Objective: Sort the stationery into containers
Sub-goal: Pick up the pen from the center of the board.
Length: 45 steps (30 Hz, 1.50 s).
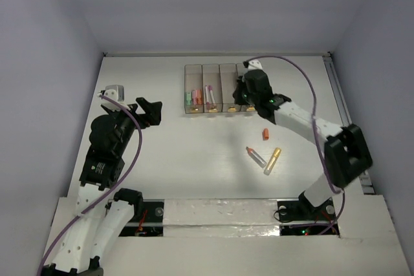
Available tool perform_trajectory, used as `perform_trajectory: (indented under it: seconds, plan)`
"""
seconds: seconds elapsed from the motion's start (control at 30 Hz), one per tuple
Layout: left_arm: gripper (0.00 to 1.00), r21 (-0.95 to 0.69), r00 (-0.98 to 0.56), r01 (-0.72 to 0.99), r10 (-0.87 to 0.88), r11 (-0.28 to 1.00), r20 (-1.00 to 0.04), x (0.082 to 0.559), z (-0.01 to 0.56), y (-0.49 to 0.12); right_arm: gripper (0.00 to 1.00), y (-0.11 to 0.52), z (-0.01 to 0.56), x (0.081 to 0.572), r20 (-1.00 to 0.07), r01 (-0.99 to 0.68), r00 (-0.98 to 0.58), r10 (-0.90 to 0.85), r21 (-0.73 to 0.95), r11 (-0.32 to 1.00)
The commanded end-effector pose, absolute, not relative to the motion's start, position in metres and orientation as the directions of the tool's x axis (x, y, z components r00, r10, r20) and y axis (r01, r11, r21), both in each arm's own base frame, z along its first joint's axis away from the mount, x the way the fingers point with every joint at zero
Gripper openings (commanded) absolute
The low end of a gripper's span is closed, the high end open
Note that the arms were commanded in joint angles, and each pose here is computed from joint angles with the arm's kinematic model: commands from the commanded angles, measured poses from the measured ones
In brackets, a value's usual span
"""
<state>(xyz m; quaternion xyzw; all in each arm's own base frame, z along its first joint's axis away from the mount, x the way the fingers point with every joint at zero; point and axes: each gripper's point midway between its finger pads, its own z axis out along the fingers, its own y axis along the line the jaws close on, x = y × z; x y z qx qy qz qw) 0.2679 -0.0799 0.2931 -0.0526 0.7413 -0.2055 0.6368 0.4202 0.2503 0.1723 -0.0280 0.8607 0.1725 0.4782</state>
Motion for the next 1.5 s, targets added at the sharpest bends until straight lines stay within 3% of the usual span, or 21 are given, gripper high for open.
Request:
perform_trajectory:
  seconds: [0.0,0.1,0.3,0.6,0.7,0.73,0.77,0.83,1.13,1.2,1.33,1.47]
  plan:
    - [0.94,-0.364,-0.134,0.231,-0.341,0.902,-0.930,0.267,0.308,-0.085,0.00,0.205,0.177,0.381,-0.851,-0.121,-0.499,0.164,0.255,0.959]
    - [0.94,-0.366,-0.142,0.236,-0.341,0.900,-0.929,0.267,0.307,-0.087,0.00,0.168,0.119,0.324,-0.757,-0.040,-0.638,0.141,0.216,0.976]
    - [0.94,-0.366,-0.147,0.255,-0.338,0.895,-0.929,0.265,0.307,-0.092,0.00,0.115,0.076,0.237,-0.613,0.161,-0.749,0.250,0.197,0.967]
    - [0.94,-0.360,-0.154,0.283,-0.328,0.889,-0.932,0.258,0.308,-0.100,0.00,0.075,0.064,0.232,-0.569,0.390,-0.743,0.352,0.059,0.919]
    - [0.94,-0.355,-0.149,0.301,-0.324,0.885,-0.934,0.253,0.311,-0.104,0.35,0.066,0.060,0.233,-0.555,0.432,-0.741,0.377,0.035,0.901]
    - [0.94,-0.352,-0.148,0.309,-0.321,0.884,-0.935,0.251,0.312,-0.106,0.53,0.065,0.058,0.233,-0.548,0.436,-0.743,0.384,0.039,0.899]
    - [0.94,-0.352,-0.149,0.319,-0.320,0.880,-0.936,0.249,0.313,-0.109,0.63,0.065,0.058,0.233,-0.547,0.434,-0.745,0.383,0.039,0.900]
    - [0.94,-0.350,-0.142,0.328,-0.321,0.877,-0.936,0.247,0.315,-0.110,0.67,0.069,0.054,0.233,-0.533,0.424,-0.756,0.380,0.044,0.905]
    - [0.94,-0.340,-0.128,0.335,-0.315,0.879,-0.940,0.242,0.319,-0.111,0.48,0.086,0.025,0.234,-0.441,0.387,-0.818,0.370,0.055,0.921]
    - [0.94,-0.340,-0.130,0.334,-0.315,0.879,-0.940,0.242,0.319,-0.111,0.36,0.084,0.020,0.234,-0.433,0.393,-0.825,0.364,0.026,0.919]
    - [0.94,-0.340,-0.130,0.334,-0.314,0.879,-0.940,0.242,0.319,-0.111,0.15,0.075,0.034,0.240,-0.483,0.407,-0.800,0.356,-0.001,0.913]
    - [0.94,-0.339,-0.131,0.332,-0.312,0.880,-0.941,0.243,0.318,-0.111,0.09,0.069,0.065,0.254,-0.540,0.374,-0.786,0.300,-0.030,0.927]
